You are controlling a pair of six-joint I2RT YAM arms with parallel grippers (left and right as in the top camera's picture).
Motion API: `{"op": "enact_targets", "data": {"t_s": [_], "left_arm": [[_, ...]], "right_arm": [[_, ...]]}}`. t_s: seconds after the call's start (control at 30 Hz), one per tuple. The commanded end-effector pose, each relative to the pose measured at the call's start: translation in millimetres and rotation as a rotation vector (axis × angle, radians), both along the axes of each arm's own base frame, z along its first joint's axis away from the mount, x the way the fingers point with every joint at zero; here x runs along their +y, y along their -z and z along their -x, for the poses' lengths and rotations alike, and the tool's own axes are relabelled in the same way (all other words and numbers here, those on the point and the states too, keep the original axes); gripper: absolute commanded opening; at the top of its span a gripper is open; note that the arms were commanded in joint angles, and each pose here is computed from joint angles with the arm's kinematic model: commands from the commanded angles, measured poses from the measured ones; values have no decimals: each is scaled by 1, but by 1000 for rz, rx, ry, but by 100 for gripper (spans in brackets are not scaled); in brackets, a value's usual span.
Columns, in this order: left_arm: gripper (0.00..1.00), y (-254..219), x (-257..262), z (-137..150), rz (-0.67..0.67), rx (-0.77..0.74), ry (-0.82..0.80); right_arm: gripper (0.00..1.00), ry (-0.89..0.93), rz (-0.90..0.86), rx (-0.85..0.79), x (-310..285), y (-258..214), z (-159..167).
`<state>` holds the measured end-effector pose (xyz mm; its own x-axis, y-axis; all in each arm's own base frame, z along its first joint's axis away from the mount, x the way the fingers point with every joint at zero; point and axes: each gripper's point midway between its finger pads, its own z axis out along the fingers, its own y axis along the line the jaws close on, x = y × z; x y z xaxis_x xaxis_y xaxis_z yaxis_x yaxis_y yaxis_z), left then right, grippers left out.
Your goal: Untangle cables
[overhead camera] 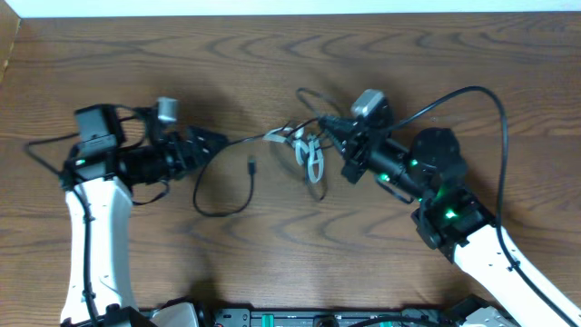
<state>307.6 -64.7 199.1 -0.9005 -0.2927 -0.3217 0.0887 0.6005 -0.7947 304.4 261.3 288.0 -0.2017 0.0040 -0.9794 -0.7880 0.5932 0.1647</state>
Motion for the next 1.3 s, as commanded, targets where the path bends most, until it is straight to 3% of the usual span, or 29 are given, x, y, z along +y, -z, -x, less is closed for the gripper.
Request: {"op": "enact_targets", "data": {"t_s": [0.0,0.17,0.27,0.4,0.43,0.53,0.6,0.97,1.27], "left_arm": [[79,-10,-37,13,3,-140,204],[68,25,-47,16,-237,-85,248],[60,32,-53,18,-299,-84,276],[60,34,-64,19,-336,-107,313],[61,35,-65,18,-352,-113,318],[88,38,-69,15,-400,-139,329],[94,39,-71,11,-437,-163,333],[96,36,-74,-8,-539,-282,339],[96,65,-79,-10,-516,-194,376]], "right_arm": [[1,28,29,-16,1,1,-5],[1,133,96,53,-13,24,-17],[1,127,95,55,-12,24,-16],[1,78,58,19,-1,12,-9],[1,59,45,9,3,8,-6],[1,30,16,-24,12,-3,0],[1,17,7,-37,16,-6,3],[1,-27,-33,-86,18,-28,19],[1,23,-106,-195,-4,-75,36]]}}
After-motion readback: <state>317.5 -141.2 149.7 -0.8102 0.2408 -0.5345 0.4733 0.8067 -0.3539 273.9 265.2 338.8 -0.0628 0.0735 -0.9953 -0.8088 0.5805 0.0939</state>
